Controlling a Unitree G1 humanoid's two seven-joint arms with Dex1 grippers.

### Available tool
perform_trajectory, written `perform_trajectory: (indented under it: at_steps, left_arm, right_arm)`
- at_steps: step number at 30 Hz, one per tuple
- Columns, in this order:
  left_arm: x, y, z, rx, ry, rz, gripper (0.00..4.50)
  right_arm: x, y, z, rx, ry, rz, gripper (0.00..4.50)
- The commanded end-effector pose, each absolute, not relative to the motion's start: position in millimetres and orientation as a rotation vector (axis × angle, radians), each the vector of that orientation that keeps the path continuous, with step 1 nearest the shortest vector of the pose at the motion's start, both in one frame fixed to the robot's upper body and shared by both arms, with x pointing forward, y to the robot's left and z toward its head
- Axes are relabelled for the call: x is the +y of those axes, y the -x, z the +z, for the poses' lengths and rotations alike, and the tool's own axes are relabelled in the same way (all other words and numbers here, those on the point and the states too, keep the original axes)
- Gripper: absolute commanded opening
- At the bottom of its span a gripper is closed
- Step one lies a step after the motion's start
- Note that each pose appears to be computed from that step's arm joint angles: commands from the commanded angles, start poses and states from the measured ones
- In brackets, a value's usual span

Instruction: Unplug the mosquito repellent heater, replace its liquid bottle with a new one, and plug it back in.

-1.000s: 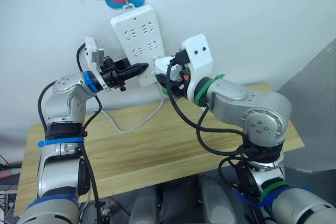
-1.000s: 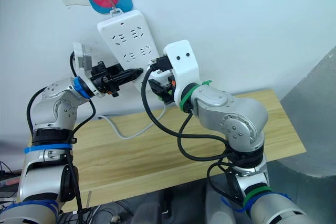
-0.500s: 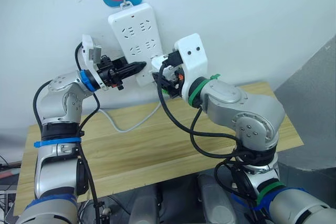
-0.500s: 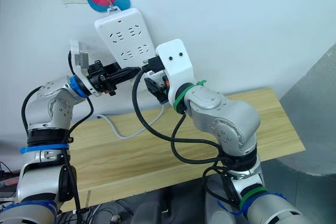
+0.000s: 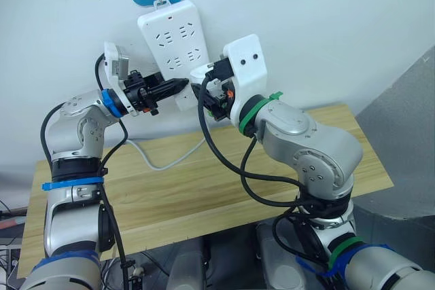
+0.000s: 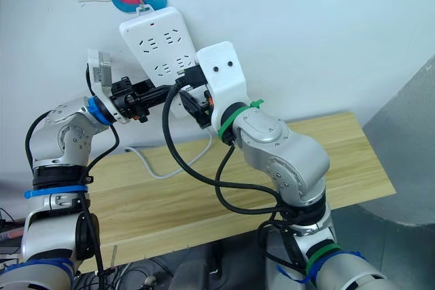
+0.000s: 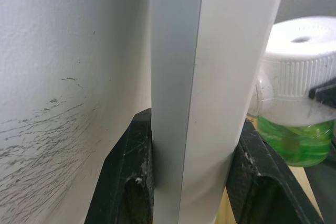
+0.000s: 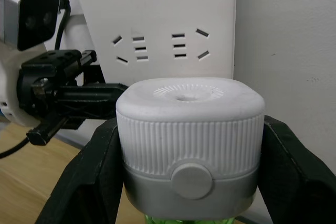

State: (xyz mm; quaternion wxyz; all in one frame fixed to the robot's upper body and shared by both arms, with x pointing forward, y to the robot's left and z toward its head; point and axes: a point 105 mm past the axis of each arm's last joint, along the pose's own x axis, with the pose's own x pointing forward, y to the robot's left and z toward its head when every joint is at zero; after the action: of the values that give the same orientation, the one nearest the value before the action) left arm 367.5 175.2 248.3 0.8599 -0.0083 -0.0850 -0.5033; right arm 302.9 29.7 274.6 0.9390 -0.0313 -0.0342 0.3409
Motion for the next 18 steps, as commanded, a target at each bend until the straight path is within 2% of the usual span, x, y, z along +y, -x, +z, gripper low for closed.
perform_trajectory:
  at_steps: [1,10,18]
  left_arm:
    - [150,-365,270,-0.24,0.057,-1.144,1.31]
    - [151,-367,275,-0.25,0.058,-1.136,1.31]
    - [148,-366,278,-0.255,0.071,-1.143,1.31]
  right_arm:
    - [71,-267,277,-0.063,0.011,0.966,2.95]
    - [64,-261,261,0.058,0.01,1.023,2.95]
    - [73,-256,259,0.075,-0.007,1.059,2.95]
